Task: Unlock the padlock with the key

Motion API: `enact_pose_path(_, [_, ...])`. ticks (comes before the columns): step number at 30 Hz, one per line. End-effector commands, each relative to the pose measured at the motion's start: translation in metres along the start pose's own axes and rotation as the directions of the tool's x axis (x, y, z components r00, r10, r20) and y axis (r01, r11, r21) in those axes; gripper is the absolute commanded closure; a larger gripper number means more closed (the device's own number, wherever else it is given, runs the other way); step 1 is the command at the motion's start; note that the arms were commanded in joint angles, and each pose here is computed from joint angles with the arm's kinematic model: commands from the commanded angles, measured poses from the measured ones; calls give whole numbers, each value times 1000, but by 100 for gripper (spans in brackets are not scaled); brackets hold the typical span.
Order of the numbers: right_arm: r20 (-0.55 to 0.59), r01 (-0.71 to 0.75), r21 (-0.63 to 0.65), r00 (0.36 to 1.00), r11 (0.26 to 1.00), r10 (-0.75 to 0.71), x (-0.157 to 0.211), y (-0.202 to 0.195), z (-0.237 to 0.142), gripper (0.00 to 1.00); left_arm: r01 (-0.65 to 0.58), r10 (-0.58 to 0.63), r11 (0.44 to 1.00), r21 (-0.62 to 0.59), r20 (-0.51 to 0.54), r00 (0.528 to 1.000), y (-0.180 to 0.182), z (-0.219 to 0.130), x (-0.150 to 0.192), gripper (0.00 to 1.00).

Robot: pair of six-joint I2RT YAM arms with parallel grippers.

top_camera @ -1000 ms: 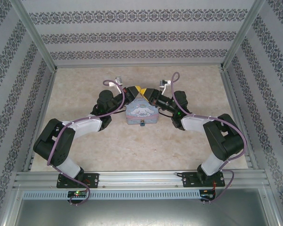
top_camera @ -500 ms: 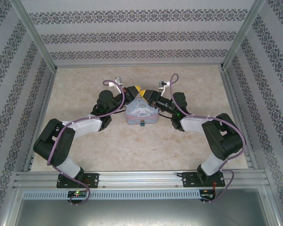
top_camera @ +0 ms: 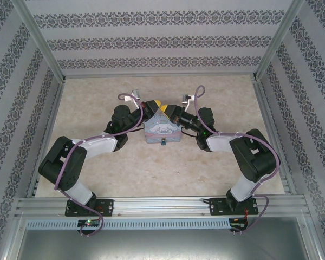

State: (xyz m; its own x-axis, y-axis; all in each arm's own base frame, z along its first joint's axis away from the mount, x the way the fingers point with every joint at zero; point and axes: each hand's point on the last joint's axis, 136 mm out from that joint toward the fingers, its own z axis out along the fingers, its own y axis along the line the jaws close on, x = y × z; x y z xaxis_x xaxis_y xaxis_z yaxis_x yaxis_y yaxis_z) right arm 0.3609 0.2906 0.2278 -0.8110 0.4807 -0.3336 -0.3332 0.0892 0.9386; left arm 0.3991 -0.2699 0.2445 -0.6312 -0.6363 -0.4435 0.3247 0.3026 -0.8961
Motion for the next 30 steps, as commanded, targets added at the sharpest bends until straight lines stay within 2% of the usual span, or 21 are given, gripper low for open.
enact_pose_path(1, [-8, 7, -33, 1000, 999, -8, 5, 3, 0, 86, -7, 6, 999, 40, 39, 999, -8, -4, -9, 100])
enact_pose_path(3, [-7, 4, -39, 1000, 999, -4, 6, 3, 0, 85, -7, 6, 999, 38, 42, 999, -8, -4, -9, 100])
enact_pose_path(6, [-2, -13, -69, 1000, 998, 13, 6, 3, 0, 76, -8, 7, 999, 40, 44, 999, -9, -3, -10, 100])
enact_pose_path(8, [1, -30, -89, 1000, 996, 31, 5, 2, 0, 76, -9, 7, 999, 42, 46, 999, -10, -3, -11, 100])
enact_pose_path(18, [-12, -29, -93, 1000, 995, 28, 9, 2, 4, 83, -9, 7, 999, 32, 52, 999, -7, -5, -11, 100])
enact_pose_path(25, [-19, -33, -90, 999, 995, 31, 12, 2, 3, 82, -9, 7, 1000, 29, 56, 998, -6, -5, -11, 100])
enact_pose_path(30, [-29, -32, -92, 999, 995, 30, 16, 2, 4, 93, -10, 8, 1000, 28, 64, 998, -7, -5, -12, 100])
